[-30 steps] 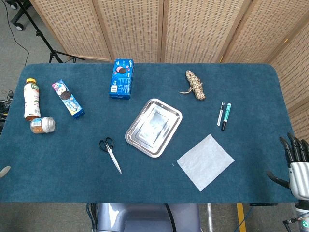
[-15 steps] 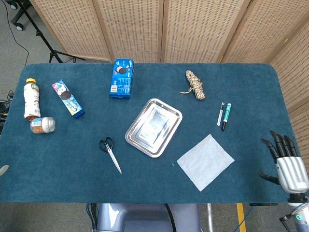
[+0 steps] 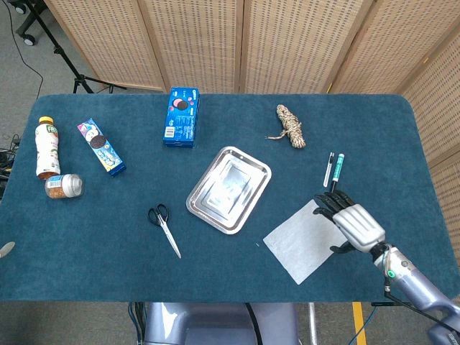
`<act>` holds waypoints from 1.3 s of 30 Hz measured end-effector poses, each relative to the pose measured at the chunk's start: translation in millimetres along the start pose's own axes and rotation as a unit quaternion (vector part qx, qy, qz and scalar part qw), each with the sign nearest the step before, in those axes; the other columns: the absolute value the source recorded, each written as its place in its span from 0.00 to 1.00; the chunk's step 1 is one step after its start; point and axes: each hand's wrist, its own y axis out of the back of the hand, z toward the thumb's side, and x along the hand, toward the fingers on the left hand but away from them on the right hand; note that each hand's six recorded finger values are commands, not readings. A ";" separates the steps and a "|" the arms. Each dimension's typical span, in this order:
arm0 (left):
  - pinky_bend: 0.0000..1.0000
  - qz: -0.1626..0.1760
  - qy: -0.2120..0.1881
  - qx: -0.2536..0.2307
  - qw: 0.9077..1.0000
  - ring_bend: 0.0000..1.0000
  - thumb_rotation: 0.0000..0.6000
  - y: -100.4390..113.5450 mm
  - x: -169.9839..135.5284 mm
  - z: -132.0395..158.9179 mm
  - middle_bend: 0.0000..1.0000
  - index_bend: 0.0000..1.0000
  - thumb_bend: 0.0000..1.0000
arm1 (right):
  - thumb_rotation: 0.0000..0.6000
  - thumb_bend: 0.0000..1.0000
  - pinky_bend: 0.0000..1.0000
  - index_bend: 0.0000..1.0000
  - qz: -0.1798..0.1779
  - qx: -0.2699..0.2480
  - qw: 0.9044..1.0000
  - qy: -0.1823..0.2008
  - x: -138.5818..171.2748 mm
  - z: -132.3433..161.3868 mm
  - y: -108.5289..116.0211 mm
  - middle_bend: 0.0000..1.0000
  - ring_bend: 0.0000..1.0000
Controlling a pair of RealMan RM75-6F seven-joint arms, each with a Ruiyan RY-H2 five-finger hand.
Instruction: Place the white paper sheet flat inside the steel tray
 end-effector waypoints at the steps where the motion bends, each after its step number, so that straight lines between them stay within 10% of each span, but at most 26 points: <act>1: 0.00 -0.001 0.000 0.000 1.000 0.00 1.00 -0.1 0.3 -0.2 0.00 0.00 0.00 | 1.00 0.12 0.00 0.26 0.008 -0.004 1.000 -0.001 -6.6 1.1 -1.8 0.10 0.00; 39: 0.00 -0.009 0.007 -0.004 1.000 0.00 1.00 -2.3 5.5 -2.4 0.00 0.00 0.00 | 1.00 0.35 0.00 0.38 0.057 0.025 0.997 -0.056 -102.5 11.4 -44.7 0.28 0.05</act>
